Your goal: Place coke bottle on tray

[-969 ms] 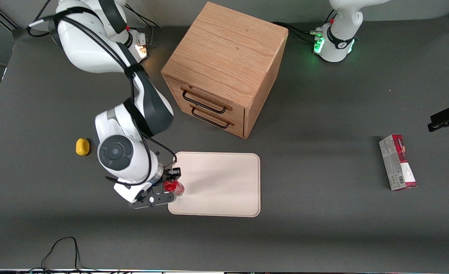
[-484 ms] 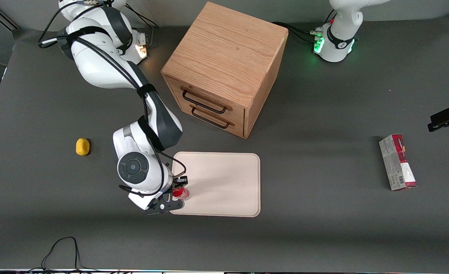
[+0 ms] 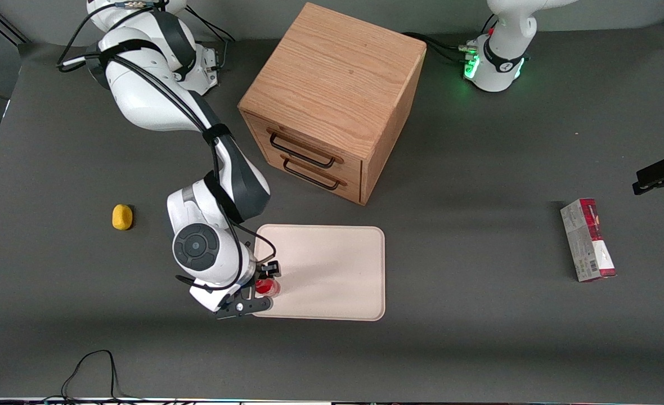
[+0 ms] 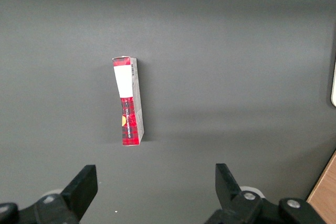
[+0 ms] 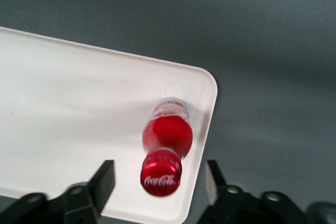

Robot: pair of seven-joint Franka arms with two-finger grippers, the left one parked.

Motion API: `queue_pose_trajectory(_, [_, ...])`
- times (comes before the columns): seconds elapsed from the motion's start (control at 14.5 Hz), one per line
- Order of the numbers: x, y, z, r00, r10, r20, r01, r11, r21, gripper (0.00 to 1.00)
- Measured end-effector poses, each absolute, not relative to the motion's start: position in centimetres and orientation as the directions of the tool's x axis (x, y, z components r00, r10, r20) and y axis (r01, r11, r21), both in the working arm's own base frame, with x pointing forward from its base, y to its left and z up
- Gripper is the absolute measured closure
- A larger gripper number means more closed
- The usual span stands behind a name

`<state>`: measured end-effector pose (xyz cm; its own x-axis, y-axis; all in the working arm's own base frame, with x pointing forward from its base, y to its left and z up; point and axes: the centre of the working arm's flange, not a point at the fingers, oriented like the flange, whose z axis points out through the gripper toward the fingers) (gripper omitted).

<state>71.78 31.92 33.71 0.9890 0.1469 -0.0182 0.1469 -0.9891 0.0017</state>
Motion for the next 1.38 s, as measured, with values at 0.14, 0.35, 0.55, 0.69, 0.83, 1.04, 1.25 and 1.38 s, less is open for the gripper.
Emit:
queue_pose_trajectory(0.14, [71.1,31.6,36.0,0.988,0.146,-0.054,0.147,-0.989,0.013,0.00])
queue_pose_trajectory(0.35, [69.0,30.6,44.3,0.987,0.145,-0.073,0.147,-0.989,0.021,0.00])
queue_pose_trajectory(0.55, [65.7,29.0,53.8,0.988,0.142,-0.053,0.144,-0.989,0.019,0.00])
queue_pose_trajectory(0.69, [63.7,26.8,58.4,0.984,0.165,-0.060,0.167,-0.985,0.028,0.00])
queue_pose_trajectory(0.83, [62.9,22.5,61.3,0.976,0.201,-0.084,0.205,-0.978,0.035,0.00])
queue_pose_trajectory(1.04, [62.6,14.6,62.9,0.977,0.179,-0.115,0.184,-0.982,0.034,0.00])
queue_pose_trajectory(1.25, [61.2,8.0,63.0,0.980,0.156,-0.121,0.160,-0.987,0.026,0.00])
queue_pose_trajectory(1.38, [59.6,5.4,63.0,0.987,0.131,-0.089,0.133,-0.991,0.026,0.00])
